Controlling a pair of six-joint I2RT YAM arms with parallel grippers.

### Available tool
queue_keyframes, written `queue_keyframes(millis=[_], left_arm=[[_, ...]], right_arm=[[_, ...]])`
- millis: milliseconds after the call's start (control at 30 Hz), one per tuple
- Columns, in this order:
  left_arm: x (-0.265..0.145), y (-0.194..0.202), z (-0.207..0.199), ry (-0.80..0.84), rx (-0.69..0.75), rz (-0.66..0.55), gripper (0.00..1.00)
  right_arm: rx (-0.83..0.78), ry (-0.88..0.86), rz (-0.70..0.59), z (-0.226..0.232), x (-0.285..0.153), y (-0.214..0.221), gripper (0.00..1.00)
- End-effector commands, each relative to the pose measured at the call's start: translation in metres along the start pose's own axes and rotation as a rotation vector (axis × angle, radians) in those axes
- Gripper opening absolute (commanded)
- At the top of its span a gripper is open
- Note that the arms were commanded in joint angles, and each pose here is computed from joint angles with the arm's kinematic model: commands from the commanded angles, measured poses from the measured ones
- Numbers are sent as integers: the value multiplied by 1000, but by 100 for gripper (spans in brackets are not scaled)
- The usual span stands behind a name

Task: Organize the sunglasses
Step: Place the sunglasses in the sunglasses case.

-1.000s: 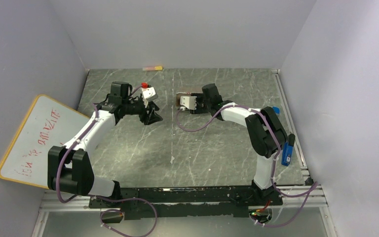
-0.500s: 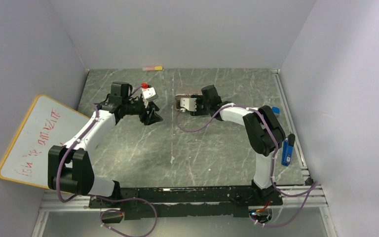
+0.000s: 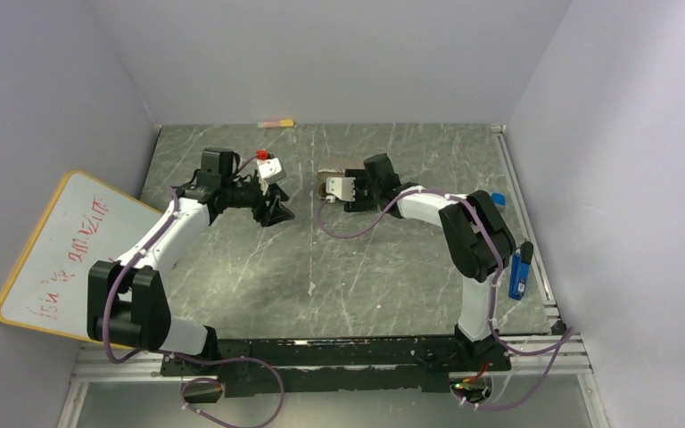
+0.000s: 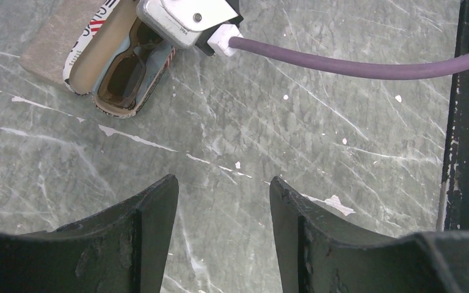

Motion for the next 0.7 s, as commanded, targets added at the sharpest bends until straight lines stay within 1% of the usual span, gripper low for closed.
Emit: queue_keyframes(millis=[0, 267, 500, 600, 667], left_arm=[[1, -2, -1, 24, 14, -22, 61], [2, -6, 4, 0, 3, -35, 62], [1, -14, 10, -45, 11, -53, 63], [2, -22, 20, -110, 17, -71, 66], [5, -29, 32, -155, 2, -92, 72]], right_arm=[[27, 31, -26, -19, -10, -12, 66], [78, 30, -95, -37, -39, -33, 68], [88, 62, -121, -47, -59, -41, 70], [112, 87, -128, -51, -67, -44, 70], [158, 106, -131, -54, -73, -45, 70]])
Point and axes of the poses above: each gripper's point midway between its finger pads, its own x axis out along the fingers, its own z axis along the line the jaws close on, y = z × x, the point moved 8 cm from there along -x, back along the fingers
